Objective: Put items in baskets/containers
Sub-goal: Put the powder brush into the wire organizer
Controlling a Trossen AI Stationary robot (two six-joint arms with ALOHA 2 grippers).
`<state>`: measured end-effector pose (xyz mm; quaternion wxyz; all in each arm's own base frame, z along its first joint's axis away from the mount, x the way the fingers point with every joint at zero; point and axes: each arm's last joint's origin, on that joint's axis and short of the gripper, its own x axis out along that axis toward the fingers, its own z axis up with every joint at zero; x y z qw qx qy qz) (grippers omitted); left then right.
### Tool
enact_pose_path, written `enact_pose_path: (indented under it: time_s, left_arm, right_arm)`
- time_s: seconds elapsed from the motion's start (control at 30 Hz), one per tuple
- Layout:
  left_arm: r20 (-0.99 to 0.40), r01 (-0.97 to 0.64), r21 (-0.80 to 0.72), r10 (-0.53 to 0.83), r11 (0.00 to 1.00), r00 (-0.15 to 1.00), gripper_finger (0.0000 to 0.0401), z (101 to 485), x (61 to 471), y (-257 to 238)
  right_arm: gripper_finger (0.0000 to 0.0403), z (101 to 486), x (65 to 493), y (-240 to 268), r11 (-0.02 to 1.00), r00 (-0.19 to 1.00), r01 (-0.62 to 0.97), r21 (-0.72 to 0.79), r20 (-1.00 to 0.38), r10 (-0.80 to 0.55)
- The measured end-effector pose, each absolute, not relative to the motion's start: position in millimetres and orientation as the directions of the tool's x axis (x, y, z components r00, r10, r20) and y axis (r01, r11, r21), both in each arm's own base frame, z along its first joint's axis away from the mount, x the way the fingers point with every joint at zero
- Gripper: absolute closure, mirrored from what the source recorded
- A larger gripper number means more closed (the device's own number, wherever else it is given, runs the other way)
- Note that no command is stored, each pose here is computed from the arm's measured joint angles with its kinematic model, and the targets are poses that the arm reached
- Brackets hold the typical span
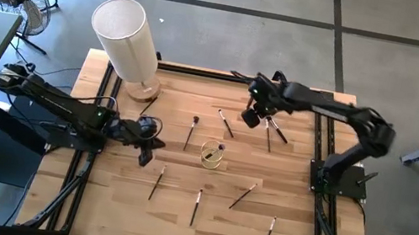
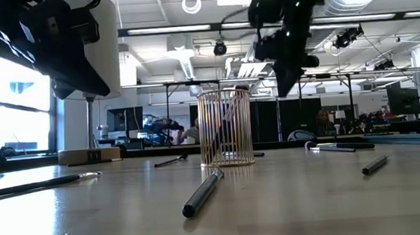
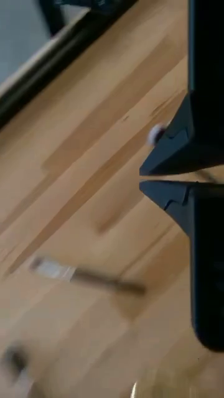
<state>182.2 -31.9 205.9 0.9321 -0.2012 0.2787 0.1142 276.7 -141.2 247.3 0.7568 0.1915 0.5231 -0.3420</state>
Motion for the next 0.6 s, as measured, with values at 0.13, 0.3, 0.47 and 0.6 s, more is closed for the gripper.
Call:
enact_pose_path:
  time_s: [0.13, 0.3, 0.47, 0.6]
  left_arm:
    - [-0.562, -0.311, -0.311, 0.090, 0.898, 0.822, 0.0401, 206.4, 182.6, -32.3]
    - [-0.561, -0.315, -0.316, 0.091, 0.895, 0.823, 0.0401, 206.4, 182.6, -32.2]
    - [-0.562, -0.309, -0.321, 0.083, 0.895, 0.823, 0.0401, 206.4, 182.7, -32.5]
    - [-0.563, -0.307, -0.323, 0.079, 0.895, 0.823, 0.0401, 206.4, 182.7, -32.6]
  right_arm:
    - [0.0328, 223.2, 277.5, -165.0, 0.676, 0.075, 0.729, -0.111, -0.968, -0.239]
    - [0.0275, 192.9, 270.4, -181.0, 0.664, -0.025, 0.737, -0.128, -0.986, -0.162]
    - [0.0260, 181.0, 257.0, -193.5, 0.675, -0.064, 0.724, -0.141, -0.988, -0.138]
    - [0.0271, 173.0, 243.9, -202.1, 0.668, -0.077, 0.733, -0.131, -0.991, -0.110]
